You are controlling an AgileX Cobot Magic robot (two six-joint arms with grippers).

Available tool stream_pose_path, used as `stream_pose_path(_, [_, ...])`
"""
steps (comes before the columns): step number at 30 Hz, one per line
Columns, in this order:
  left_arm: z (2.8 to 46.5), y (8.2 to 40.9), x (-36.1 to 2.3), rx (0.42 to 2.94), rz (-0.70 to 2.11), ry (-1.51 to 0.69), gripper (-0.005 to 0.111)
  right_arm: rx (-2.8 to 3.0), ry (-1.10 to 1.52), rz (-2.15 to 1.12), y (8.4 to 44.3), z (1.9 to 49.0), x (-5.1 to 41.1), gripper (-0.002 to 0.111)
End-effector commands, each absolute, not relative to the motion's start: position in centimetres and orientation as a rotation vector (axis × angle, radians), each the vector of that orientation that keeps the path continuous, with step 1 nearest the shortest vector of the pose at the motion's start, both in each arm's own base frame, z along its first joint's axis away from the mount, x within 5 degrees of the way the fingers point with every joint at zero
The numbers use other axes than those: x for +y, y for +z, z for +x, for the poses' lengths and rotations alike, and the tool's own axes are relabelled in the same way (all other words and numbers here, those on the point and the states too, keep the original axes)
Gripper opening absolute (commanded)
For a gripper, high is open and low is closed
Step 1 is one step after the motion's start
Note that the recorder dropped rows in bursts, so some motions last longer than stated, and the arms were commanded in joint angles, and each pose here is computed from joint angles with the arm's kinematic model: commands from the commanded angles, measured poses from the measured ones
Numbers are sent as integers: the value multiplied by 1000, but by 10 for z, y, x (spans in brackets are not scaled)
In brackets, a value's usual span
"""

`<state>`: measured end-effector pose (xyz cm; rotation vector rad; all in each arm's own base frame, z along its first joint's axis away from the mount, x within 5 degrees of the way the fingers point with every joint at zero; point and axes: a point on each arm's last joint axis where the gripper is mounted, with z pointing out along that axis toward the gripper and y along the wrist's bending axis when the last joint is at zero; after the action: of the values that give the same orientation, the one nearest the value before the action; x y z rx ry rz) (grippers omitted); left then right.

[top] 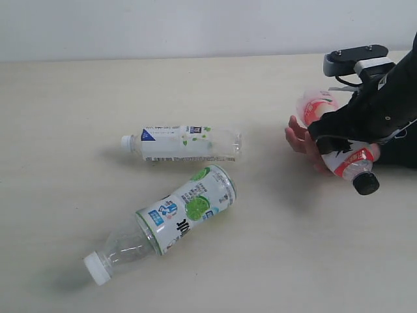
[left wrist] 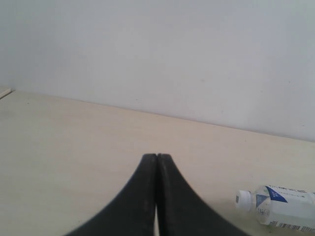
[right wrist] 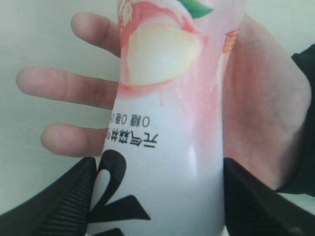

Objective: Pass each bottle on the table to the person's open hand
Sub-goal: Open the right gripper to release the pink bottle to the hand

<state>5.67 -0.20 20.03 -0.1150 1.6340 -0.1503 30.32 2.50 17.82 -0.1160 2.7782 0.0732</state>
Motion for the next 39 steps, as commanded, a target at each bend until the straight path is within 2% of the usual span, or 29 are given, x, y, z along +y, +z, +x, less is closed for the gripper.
stream_pose_path(1, [56,200,-2,1628,-121,-153,0,2791,79,-96,177,302,23,60])
stream_pose_path(7, [56,200,-2,1628,-121,-153,0,2793,84,-93,177,302,23,77])
stream_pose_path(13, [56,200,-2,1628,-121,-153,0,2764,84,-95,185,301,23,78])
stream_pose_path(20, [56,200,-2,1628,-121,-153,0,2619,94,-101,246,274,22,76])
stream_pose_path(21, [56,200,-2,1628,-121,-153,0,2599,97,-101,257,266,22,73])
stream_pose_path(22, [56,200,-2,1628,-121,-153,0,2580,101,-104,272,253,21,66])
stream_pose_path(24, [56,200,-2,1628,-121,-153,0,2553,116,-85,296,224,20,43])
stream_pose_path(26, [56,200,-2,1628,-121,-153,0,2496,125,-82,316,183,18,15])
stream_pose_path(28, [56,200,-2,1628,-121,-153,0,2440,125,-82,324,150,16,0])
stream_pose_path(39, [56,200,-2,1628,-121,-153,0,1998,91,-65,332,0,3,0])
